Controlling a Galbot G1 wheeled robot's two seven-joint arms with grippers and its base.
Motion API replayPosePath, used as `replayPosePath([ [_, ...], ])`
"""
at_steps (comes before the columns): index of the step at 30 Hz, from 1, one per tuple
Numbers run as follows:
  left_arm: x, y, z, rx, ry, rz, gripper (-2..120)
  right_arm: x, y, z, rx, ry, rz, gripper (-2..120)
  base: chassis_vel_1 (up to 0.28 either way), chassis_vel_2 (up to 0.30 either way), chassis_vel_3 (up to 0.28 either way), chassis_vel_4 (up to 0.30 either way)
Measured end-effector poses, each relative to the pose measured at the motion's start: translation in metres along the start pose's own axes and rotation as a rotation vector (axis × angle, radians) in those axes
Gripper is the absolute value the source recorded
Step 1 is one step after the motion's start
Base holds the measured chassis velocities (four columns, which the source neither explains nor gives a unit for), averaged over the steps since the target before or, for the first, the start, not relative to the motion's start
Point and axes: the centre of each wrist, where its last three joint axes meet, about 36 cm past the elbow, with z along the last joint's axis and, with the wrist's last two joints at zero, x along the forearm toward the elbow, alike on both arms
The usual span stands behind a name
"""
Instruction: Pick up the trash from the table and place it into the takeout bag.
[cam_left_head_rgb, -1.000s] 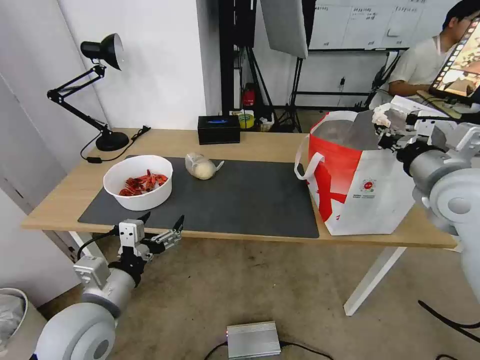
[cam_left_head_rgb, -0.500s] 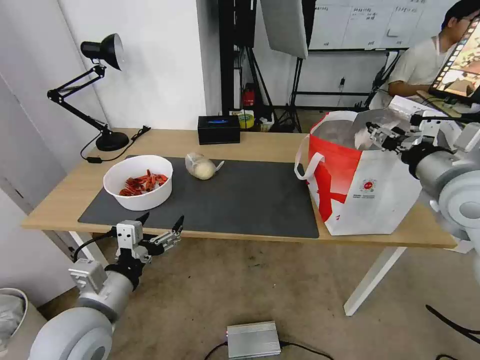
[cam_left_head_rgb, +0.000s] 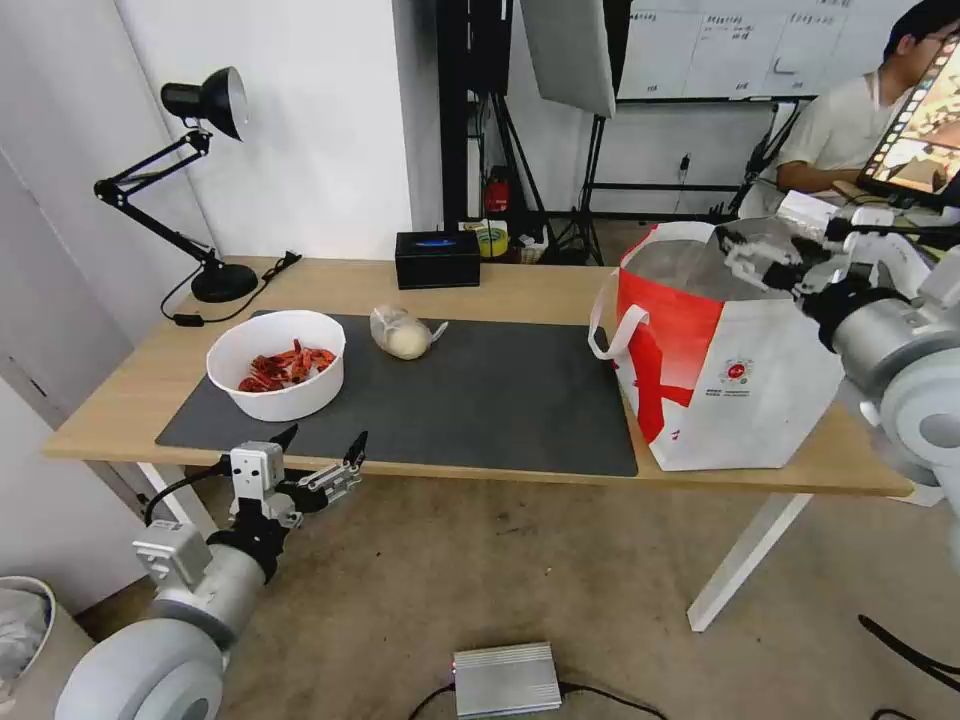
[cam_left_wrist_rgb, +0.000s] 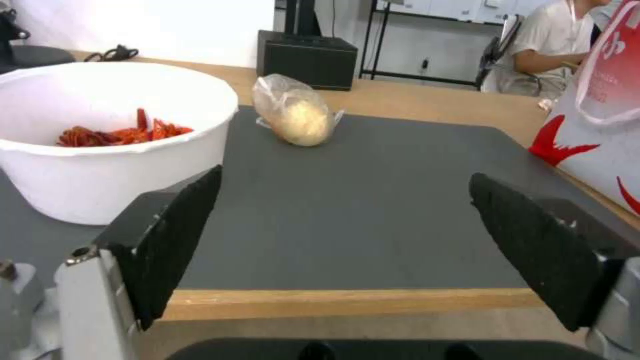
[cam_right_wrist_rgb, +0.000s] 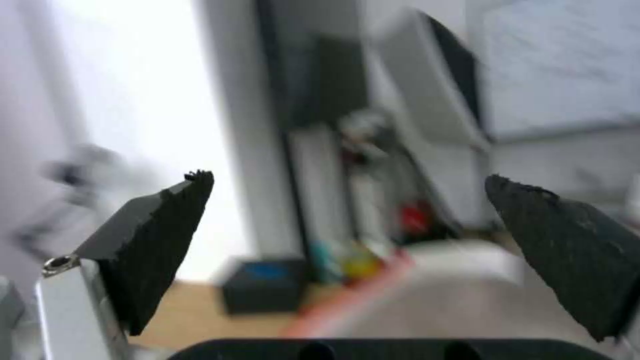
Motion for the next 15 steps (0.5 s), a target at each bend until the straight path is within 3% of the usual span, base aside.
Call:
replayPosePath([
  [5,0.001,0.000,0.000,0.002,-0.002,-0.002,100,0.013,0.012,0.009,-0.023,-0.043,-0.176,100,0.000,0.000,0.000,0.000],
  [8,0.002,0.001,0.001,0.003,-0.009,-0.008,100,0.033,0.021,0.029,-0.013,0.015,-0.271,100,0.000,0.000,0.000,0.000],
  [14,0.002,0.003,0.002,0.000,-0.012,-0.003,100,0.050,0.028,0.052,-0.005,0.085,-0.292,100,0.000,0.000,0.000,0.000],
  [15,0.003,0.004,0.003,0.000,-0.011,-0.001,100,0.060,0.034,0.069,0.011,0.124,-0.294,100,0.000,0.000,0.000,0.000],
])
